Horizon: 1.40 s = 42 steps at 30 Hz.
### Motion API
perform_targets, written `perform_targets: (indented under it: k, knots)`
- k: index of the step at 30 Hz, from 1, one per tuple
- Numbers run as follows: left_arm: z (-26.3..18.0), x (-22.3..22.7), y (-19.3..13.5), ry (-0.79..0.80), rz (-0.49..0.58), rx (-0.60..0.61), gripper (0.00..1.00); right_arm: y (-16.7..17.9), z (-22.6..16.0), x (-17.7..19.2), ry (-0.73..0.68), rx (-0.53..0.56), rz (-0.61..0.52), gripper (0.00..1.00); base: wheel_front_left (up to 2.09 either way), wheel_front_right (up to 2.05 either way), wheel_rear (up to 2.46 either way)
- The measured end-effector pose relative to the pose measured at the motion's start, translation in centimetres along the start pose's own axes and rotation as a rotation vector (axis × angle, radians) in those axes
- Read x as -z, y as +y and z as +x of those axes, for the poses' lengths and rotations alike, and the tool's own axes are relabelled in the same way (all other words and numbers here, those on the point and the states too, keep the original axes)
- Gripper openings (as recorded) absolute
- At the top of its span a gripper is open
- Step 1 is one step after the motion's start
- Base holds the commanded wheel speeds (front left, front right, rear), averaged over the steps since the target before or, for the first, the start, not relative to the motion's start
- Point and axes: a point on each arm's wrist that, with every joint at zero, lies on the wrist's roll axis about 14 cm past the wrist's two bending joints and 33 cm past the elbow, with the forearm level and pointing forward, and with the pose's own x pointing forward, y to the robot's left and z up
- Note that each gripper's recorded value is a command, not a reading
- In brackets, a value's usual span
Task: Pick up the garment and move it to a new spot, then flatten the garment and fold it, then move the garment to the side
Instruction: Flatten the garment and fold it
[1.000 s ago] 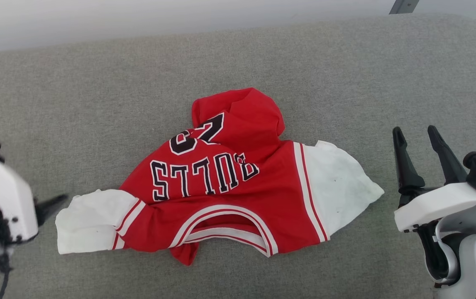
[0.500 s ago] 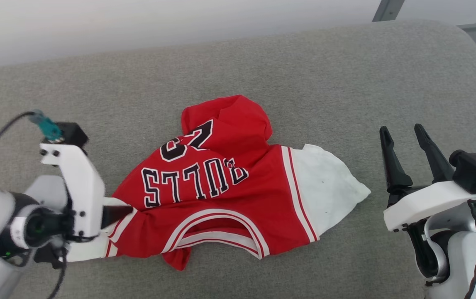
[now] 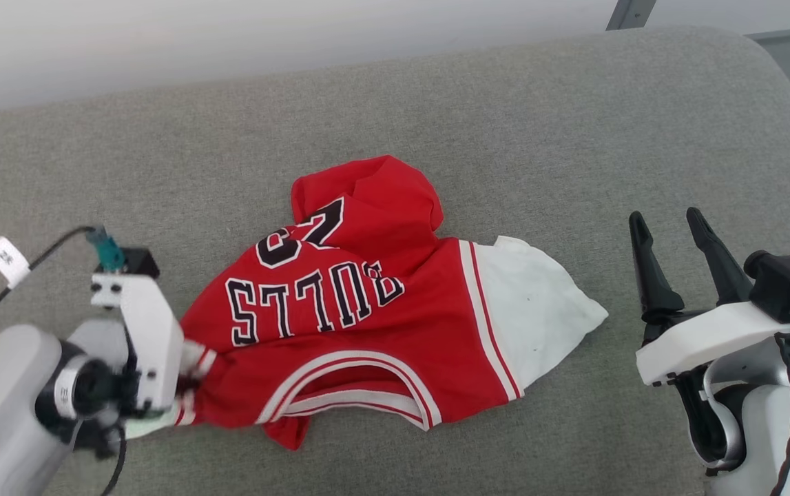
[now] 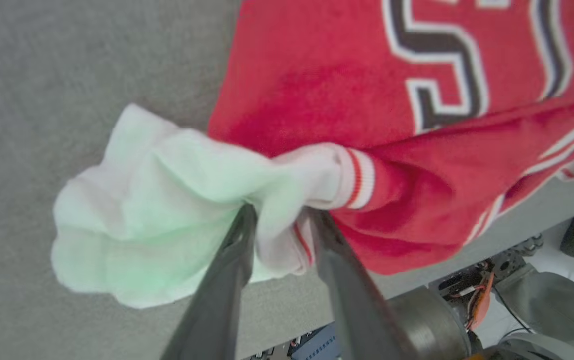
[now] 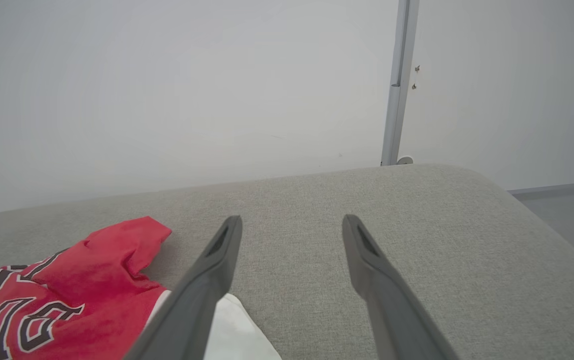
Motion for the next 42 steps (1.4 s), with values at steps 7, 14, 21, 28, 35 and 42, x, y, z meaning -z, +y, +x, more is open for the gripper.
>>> perform_targets:
  k: [7, 14, 21, 28, 35, 42]
  knots:
    - [-0.9, -4.7, -0.7, -0.158, 0.005, 0.05, 0.0, -0.2, 0.3, 0.3, 0.005, 0.005, -0.005, 1.0, 0.0, 0.0, 0.0]
    - [-2.5, -8.9, -0.1, -0.308, 0.04, 0.034, 0.0, -0.4, 0.4, 0.5, 0.008, 0.013, -0.006, 1.0, 0.0, 0.0, 0.0]
    - [-3.1, -10.8, 0.2, -0.373, 0.033, 0.047, 0.0, -0.6, 0.5, 0.7, 0.013, 0.017, -0.007, 1.0, 0.0, 0.0, 0.0]
    - [-4.4, -8.9, 0.4, -0.346, 0.027, 0.06, 0.0, -1.0, 0.7, 0.7, 0.01, 0.029, -0.012, 1.0, 0.0, 0.0, 0.0]
    - [-5.3, -4.2, 0.6, -0.312, -0.009, 0.041, 0.0, -0.2, 1.4, 0.8, 0.011, 0.01, -0.011, 1.0, 0.0, 0.0, 0.0]
    - [-3.7, 2.3, 1.3, -0.194, -0.117, 0.028, 0.0, 1.0, 2.1, 1.3, 0.029, -0.025, -0.008, 1.0, 0.0, 0.0, 0.0]
